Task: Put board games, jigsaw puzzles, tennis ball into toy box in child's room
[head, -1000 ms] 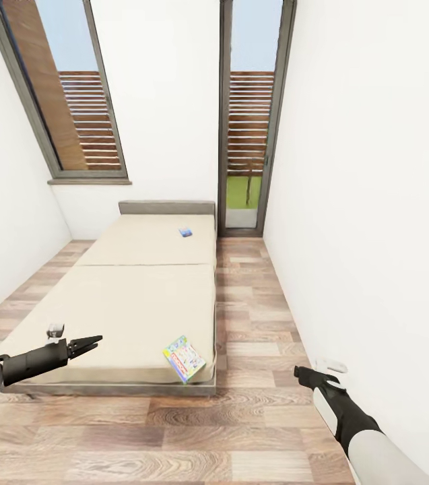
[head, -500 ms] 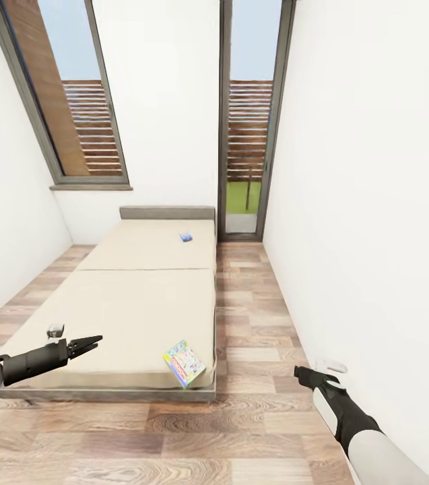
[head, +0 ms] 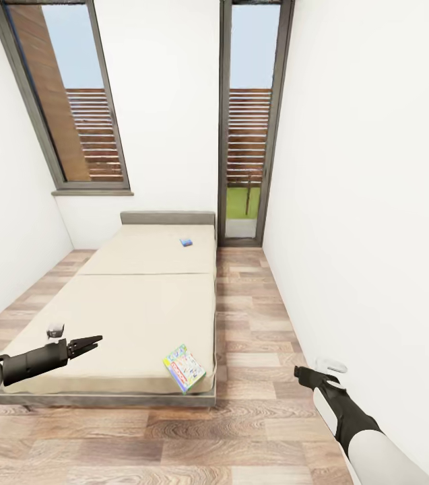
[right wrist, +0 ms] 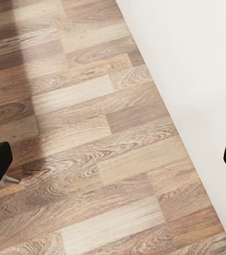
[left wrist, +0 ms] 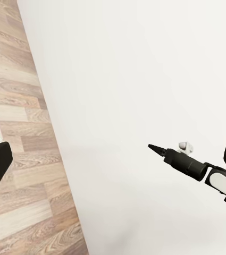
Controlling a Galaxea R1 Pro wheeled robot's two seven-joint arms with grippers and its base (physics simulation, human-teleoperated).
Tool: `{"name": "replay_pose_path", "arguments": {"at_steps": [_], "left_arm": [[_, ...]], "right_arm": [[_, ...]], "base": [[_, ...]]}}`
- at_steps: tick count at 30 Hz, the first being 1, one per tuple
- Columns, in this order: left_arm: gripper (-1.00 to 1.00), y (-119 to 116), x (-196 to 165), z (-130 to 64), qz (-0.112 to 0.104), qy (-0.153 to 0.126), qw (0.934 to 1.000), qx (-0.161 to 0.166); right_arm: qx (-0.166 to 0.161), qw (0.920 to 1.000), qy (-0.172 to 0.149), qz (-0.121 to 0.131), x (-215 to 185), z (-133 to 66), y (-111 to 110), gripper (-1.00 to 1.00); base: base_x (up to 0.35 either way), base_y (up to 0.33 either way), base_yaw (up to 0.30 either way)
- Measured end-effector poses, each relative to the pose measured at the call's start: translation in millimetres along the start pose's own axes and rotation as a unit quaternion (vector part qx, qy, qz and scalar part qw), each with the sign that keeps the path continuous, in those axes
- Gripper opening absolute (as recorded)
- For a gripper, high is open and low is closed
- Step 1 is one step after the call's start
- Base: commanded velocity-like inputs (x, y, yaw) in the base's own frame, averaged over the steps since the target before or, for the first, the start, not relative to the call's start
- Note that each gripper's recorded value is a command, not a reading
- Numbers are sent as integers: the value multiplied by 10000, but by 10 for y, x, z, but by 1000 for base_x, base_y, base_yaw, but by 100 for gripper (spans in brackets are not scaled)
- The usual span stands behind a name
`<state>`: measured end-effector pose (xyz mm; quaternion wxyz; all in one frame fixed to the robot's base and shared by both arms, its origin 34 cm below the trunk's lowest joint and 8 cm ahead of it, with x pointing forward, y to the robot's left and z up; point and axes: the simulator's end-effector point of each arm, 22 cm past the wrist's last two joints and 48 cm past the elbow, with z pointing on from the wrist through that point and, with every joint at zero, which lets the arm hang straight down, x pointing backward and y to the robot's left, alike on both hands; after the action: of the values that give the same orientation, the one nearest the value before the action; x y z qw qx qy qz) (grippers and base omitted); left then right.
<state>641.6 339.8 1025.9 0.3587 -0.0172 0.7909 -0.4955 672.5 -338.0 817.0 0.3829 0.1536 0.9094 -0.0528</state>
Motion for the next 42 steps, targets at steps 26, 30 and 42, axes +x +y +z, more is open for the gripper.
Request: {"name": "replay_pose_path", "arguments": {"at_steps": [26,30,42], "left_arm": [[100,-160,-101,-56,145,-93,9998,69],[100,-163,-103,-58,149,-95,9998,70],[100,-166,-103,-56,150,-96,9998,73]], "right_arm": [[-52,9988,-486,90,-333,-111,29,100],[-53,9985,-544,101,-361,-116,29,100],[-47,9983,-568,95,-370,-118,27,100]], "base": [[-32,82,9],[-107,256,5],[-111,265,1]]}}
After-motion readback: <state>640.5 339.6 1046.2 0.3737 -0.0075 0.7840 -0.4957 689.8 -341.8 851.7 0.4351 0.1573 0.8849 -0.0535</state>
